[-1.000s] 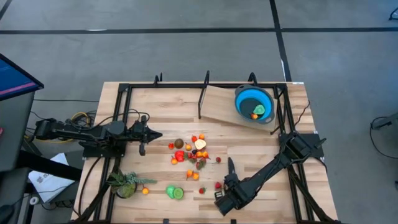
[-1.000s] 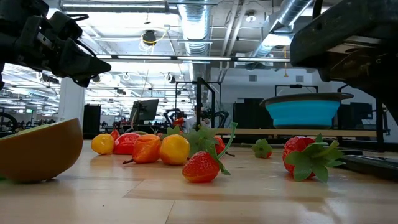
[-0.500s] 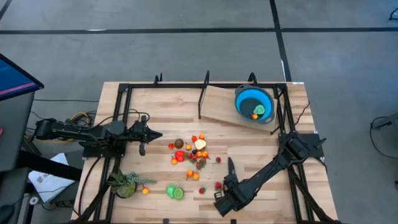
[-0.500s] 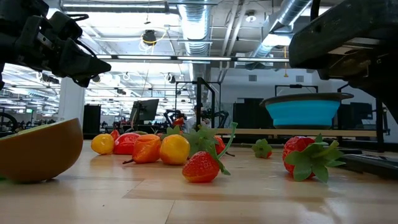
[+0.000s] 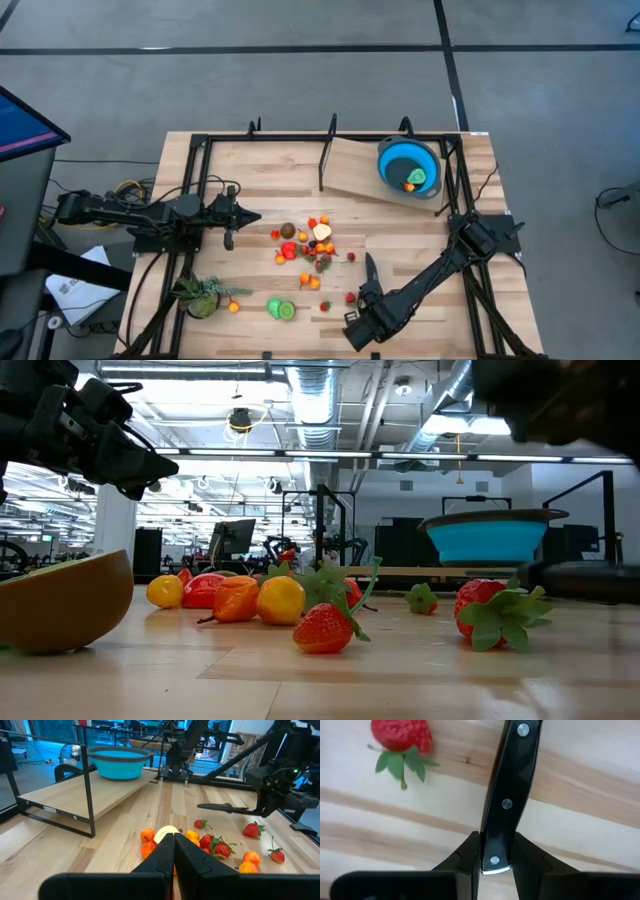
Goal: Pick & Place Fruit
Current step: Put the black kitchen knife on the shelf
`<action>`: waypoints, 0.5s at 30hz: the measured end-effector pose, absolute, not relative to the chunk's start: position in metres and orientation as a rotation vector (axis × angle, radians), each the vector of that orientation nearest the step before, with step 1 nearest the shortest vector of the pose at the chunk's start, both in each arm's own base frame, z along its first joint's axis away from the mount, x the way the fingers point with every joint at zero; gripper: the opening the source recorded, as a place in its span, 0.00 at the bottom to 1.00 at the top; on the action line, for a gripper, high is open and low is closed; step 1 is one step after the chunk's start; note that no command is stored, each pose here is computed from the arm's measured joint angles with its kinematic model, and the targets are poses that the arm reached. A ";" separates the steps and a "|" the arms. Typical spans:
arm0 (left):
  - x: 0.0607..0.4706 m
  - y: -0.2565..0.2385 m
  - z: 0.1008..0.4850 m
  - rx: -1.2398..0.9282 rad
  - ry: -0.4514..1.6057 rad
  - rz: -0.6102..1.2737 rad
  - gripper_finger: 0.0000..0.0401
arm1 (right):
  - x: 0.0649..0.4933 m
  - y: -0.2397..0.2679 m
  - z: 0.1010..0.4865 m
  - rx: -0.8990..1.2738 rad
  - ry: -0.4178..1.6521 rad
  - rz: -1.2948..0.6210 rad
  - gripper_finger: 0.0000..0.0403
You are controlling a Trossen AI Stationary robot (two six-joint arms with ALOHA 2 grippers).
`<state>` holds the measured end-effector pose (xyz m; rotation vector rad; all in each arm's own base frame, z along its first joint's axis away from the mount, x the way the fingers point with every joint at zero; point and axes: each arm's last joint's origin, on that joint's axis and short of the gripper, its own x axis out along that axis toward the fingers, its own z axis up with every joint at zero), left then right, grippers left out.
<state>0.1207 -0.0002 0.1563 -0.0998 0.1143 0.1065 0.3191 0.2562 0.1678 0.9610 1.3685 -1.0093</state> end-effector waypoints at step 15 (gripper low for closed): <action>0.121 0.000 0.156 -0.100 0.114 0.107 0.00 | 0.331 0.244 0.213 0.848 1.344 -0.995 0.18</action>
